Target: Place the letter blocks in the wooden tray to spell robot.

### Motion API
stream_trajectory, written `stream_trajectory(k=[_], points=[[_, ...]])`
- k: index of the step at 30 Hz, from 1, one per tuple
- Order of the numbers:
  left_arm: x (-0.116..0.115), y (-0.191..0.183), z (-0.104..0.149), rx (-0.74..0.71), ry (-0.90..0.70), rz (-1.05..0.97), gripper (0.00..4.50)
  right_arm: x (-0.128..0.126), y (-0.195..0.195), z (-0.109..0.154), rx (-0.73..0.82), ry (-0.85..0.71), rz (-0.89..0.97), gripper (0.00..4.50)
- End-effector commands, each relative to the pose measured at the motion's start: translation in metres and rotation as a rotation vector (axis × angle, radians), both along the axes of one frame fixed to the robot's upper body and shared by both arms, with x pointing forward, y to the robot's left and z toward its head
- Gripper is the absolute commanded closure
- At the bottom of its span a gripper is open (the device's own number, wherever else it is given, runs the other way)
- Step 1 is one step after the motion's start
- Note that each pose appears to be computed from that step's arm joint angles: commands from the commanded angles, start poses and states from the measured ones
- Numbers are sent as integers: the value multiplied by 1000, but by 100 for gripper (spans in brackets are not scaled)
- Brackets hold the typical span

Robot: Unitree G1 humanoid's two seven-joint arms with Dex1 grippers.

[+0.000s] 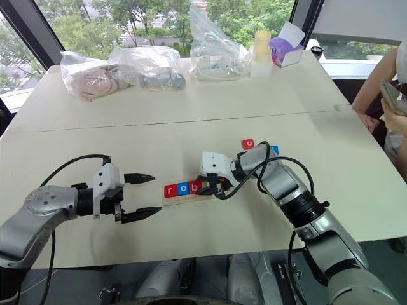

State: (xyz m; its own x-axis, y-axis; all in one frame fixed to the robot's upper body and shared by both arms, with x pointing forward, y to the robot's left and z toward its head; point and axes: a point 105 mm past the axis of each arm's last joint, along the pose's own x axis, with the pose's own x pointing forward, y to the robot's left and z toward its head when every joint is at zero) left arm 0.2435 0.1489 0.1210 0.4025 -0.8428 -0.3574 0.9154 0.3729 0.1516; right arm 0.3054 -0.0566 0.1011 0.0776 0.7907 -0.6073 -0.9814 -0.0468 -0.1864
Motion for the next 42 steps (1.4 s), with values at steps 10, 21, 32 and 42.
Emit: stream_trajectory(k=[10, 21, 32, 42], points=[[2, -3, 14, -6, -53, 0, 0, 3, 7, 9, 9, -39, 29, 287], [3, -5, 15, -11, -55, 8, 0, 8, 8, 23, 40, -82, 12, 6], [3, -8, 13, -18, -54, 1, 0, 72, -60, 73, 149, -271, -492, 6], [5, -13, 8, -29, -52, -8, 0, 91, -112, 44, 197, -157, -1155, 6]])
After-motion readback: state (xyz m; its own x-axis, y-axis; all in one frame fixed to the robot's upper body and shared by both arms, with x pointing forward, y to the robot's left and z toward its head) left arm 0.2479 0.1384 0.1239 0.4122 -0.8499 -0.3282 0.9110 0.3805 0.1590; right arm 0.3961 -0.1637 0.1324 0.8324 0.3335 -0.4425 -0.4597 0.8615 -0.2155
